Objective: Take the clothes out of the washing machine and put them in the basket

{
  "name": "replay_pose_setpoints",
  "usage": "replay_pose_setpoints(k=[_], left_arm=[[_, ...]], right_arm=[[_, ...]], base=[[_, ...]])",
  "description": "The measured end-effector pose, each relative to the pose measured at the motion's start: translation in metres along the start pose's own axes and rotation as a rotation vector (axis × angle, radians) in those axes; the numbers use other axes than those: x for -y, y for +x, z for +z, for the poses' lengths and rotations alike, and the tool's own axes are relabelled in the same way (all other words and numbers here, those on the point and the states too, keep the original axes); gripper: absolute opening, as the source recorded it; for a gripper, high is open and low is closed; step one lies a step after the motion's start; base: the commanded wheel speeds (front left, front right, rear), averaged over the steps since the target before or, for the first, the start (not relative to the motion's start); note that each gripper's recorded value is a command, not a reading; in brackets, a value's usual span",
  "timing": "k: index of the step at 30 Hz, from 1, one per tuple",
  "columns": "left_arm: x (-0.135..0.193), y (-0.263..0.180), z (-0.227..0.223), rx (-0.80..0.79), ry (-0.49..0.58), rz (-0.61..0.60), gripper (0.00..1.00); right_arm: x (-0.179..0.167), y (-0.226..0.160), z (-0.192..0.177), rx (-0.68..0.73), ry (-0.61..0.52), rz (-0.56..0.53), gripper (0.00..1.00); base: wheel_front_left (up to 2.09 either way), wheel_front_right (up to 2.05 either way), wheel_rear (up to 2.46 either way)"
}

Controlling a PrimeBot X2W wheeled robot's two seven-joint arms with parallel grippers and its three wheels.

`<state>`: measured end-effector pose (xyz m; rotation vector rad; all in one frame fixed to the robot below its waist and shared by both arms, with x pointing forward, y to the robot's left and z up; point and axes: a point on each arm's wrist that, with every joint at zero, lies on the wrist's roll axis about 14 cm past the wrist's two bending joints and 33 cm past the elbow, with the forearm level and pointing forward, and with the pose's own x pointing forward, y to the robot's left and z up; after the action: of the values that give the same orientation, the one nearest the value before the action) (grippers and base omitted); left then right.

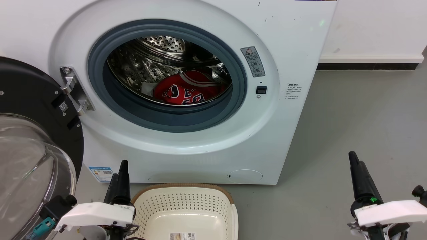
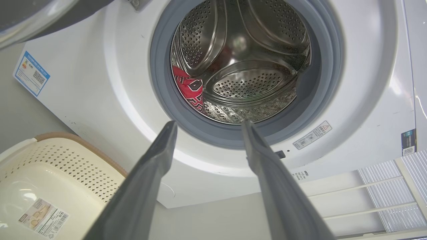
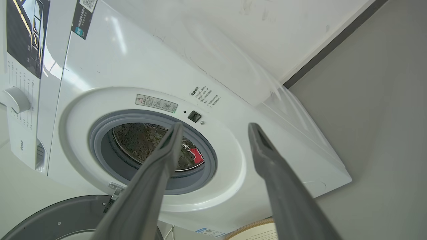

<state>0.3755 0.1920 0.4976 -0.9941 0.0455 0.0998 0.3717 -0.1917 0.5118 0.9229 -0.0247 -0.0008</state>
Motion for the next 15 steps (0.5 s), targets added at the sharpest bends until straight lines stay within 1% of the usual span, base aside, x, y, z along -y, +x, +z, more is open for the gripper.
replay_pose_setpoints(k=[7, 15], left_arm=[[0.0031, -0.0017, -0.0009, 0.014, 0.112, 0.002, 1.0], [0.0049, -0.0049, -0.0017, 0.03, 0.231, 0.005, 1.0]], right_arm=[[-0.0028, -0.0029, -0.0002, 0.004, -0.137, 0.013, 1.0], [-0.008, -0.0058, 0.0, 0.013, -0.265, 0.034, 1.0]], base=[[0.0, 0.0, 0.0], [0.0, 0.0, 0.0]])
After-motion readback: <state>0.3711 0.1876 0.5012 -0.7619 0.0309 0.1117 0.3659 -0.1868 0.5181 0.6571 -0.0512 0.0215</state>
